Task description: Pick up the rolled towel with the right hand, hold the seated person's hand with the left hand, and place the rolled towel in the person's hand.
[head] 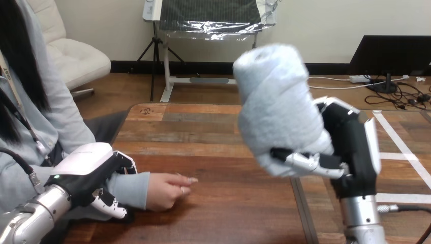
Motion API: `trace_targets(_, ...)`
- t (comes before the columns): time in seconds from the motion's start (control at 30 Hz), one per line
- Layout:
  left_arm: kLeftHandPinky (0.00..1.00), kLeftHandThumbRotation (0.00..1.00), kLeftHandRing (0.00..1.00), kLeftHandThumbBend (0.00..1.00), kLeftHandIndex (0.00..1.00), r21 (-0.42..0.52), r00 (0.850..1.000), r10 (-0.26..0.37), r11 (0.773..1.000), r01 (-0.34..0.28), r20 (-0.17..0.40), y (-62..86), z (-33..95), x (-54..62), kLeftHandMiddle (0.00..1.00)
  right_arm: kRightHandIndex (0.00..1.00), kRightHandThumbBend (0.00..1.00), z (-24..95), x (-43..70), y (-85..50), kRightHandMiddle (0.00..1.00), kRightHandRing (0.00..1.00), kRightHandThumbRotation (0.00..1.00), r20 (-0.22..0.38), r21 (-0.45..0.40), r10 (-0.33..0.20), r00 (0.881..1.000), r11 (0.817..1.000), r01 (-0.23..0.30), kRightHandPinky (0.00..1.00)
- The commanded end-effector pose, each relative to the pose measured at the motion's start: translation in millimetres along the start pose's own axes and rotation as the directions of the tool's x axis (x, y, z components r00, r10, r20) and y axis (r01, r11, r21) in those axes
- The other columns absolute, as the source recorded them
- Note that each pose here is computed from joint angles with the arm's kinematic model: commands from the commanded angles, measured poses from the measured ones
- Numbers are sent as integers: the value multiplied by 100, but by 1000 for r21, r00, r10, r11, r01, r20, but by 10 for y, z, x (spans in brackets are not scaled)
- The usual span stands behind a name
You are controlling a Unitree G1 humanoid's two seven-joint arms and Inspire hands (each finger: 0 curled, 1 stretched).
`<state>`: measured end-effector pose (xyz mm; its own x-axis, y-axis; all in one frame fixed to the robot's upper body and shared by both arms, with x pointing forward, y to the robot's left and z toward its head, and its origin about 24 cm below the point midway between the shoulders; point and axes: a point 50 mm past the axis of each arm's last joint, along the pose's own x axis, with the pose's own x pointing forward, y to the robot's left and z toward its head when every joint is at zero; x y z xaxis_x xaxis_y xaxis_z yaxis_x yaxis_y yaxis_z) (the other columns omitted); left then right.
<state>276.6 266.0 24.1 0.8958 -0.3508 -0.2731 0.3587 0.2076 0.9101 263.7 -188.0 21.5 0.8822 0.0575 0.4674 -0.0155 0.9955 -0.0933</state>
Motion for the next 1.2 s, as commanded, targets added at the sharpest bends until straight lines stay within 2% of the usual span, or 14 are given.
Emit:
trace_targets(0.0,29,0,33,82,39,-4,996,52,999,-52,72,102,153,104,39,44,74,36,143,11,41,30,0,34,-10,-11,999,1000,11,25)
trace_targets(0.47,24,0,30,82,36,-7,990,103,995,-103,96,230,174,107,36,45,75,-35,97,86,40,30,0,-9,-38,14,1000,999,-15,25)
trace_targets(1.17,23,0,29,80,36,8,981,146,989,-148,128,472,241,106,36,45,77,-98,60,184,40,30,0,-54,-76,50,997,996,-54,25)
